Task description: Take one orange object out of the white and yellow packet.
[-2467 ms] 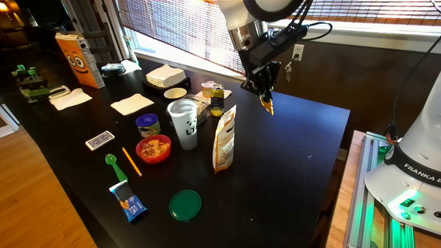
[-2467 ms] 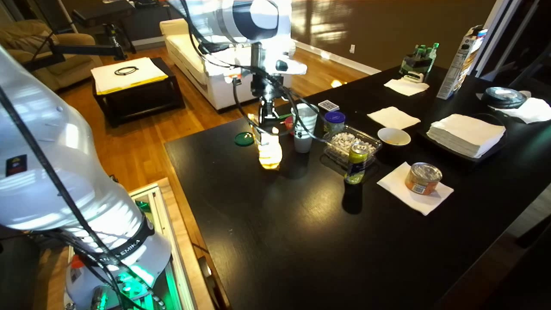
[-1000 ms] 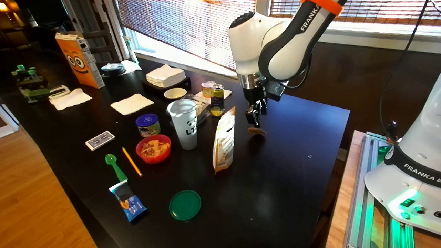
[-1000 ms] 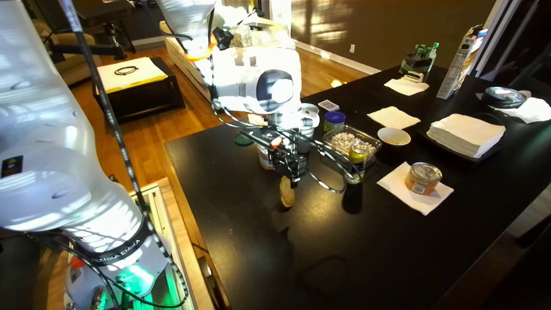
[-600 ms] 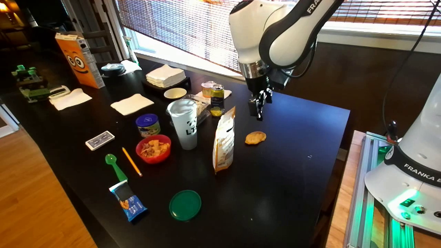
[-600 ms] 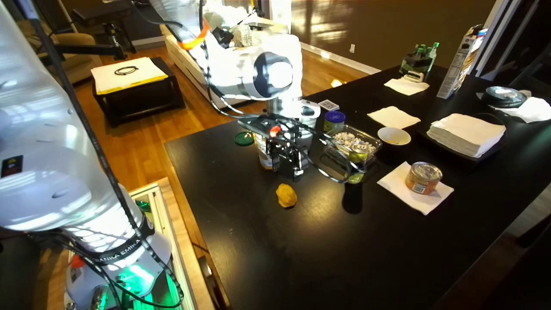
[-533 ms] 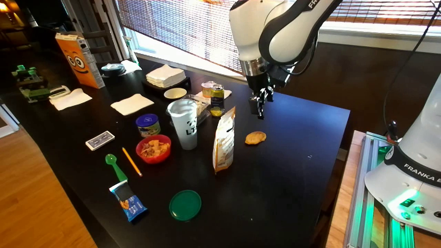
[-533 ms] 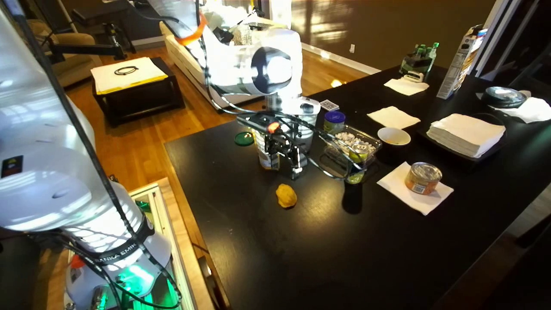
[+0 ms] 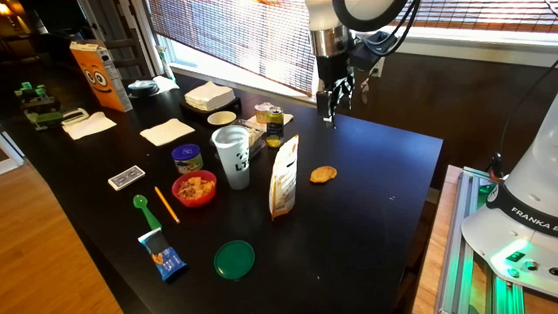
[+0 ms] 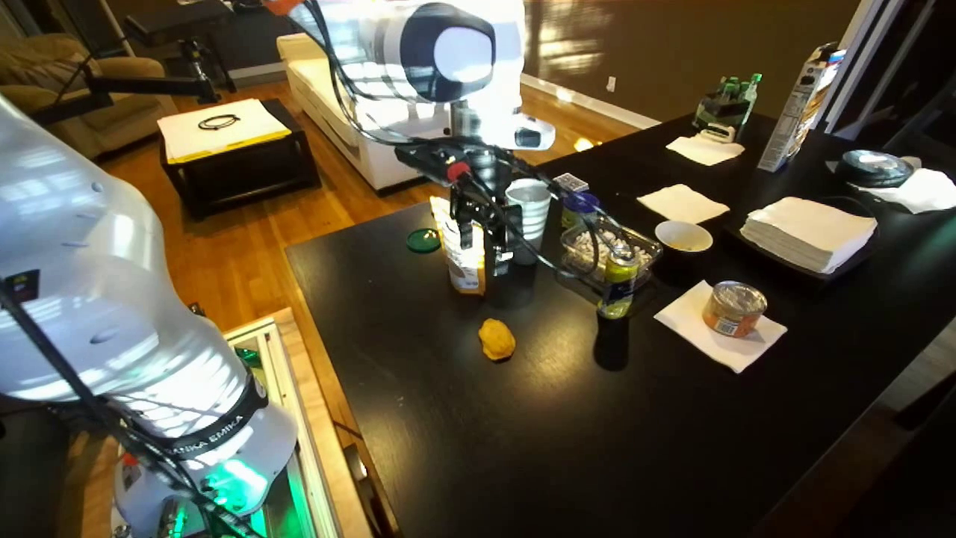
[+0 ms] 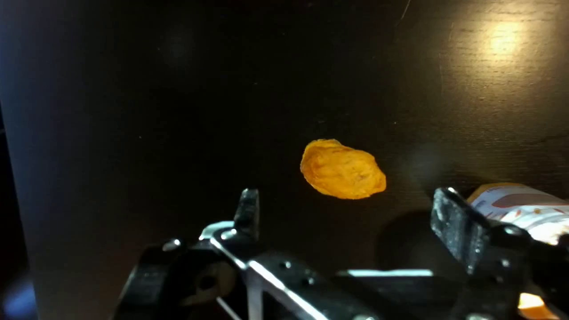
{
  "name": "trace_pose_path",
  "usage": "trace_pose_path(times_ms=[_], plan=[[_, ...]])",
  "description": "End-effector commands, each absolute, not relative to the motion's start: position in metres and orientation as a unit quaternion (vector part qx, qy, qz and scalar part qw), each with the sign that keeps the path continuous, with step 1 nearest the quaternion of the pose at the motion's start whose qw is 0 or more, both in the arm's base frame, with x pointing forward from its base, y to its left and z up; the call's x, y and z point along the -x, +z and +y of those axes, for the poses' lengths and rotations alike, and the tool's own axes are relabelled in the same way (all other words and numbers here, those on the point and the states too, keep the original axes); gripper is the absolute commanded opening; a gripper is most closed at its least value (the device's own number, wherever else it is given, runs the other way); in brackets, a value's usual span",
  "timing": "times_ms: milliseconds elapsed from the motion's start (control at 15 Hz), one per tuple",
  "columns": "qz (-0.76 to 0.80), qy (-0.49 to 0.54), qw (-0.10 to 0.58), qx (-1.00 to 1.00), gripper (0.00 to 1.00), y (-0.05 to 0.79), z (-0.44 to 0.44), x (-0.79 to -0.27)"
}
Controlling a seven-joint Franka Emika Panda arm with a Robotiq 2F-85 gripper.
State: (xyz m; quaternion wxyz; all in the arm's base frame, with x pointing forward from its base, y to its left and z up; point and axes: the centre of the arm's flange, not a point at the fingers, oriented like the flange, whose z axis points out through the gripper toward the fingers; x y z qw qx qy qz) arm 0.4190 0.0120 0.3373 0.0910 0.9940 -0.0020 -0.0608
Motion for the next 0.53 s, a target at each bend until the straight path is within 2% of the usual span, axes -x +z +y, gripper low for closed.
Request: trace_pose_path(times_ms=[0, 133, 200, 467], plan=[[-0.002, -0.051, 0.078, -0.996, 1.00, 0.379, 0.017, -0.404], [-0.031, -0.057, 0.050, -0.997, 1.00, 0.395, 0.019, -0.403], [-0.019, -0.053, 0.074, -0.996, 1.00, 0.373, 0.015, -0.410], [-0.029, -0.051, 0.061, -0.996, 1.00, 0.387, 0.017, -0.407]])
